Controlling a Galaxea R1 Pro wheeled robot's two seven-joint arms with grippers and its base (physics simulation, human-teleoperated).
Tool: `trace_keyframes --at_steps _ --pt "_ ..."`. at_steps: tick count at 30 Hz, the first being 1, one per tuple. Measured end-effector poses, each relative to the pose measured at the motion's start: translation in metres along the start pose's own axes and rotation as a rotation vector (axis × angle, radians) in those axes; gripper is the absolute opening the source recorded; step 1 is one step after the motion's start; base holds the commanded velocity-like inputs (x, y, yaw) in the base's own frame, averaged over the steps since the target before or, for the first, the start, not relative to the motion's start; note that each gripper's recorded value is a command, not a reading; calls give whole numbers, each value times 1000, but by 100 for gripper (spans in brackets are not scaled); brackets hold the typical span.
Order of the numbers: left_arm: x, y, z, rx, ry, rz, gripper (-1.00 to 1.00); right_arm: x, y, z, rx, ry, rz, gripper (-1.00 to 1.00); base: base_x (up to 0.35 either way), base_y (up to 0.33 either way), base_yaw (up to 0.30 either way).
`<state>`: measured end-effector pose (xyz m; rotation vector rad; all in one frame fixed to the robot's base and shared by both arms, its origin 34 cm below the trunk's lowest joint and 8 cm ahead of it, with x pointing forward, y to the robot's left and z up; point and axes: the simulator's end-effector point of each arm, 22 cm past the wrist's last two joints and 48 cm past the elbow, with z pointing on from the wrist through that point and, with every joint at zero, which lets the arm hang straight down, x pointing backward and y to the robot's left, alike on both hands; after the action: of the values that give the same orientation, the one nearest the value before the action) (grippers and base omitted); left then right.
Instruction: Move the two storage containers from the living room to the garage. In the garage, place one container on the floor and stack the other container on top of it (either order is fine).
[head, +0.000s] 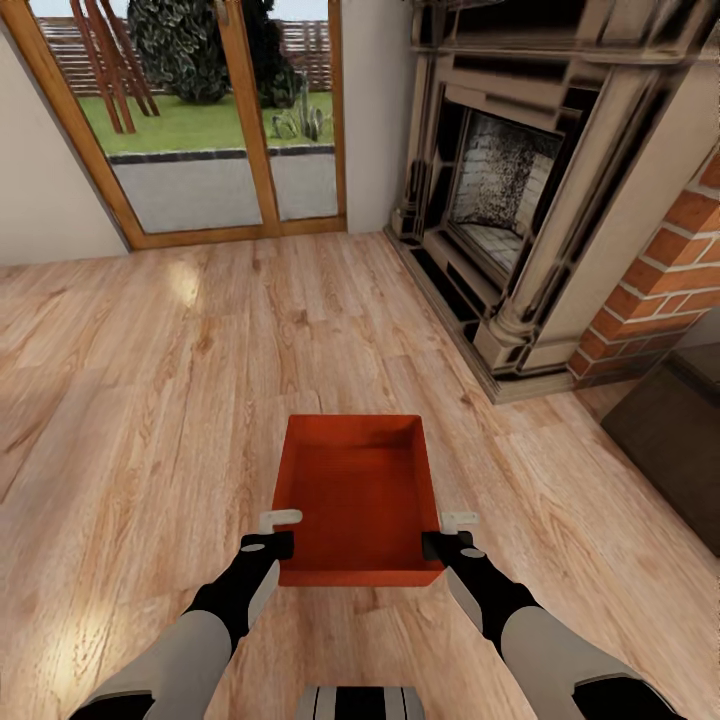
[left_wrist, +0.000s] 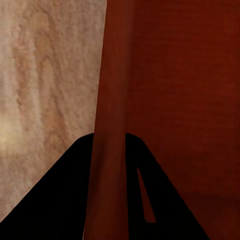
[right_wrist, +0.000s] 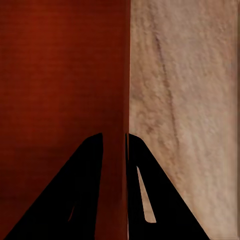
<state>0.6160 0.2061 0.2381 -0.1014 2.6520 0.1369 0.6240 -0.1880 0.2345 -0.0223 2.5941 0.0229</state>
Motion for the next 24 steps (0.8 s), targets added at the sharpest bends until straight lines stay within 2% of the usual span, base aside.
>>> trace_keyframes --at_steps 24 --pt "-35 3 -41 0 1 0 -100 -37 0 -38 -1 1 1 -100 0 0 0"
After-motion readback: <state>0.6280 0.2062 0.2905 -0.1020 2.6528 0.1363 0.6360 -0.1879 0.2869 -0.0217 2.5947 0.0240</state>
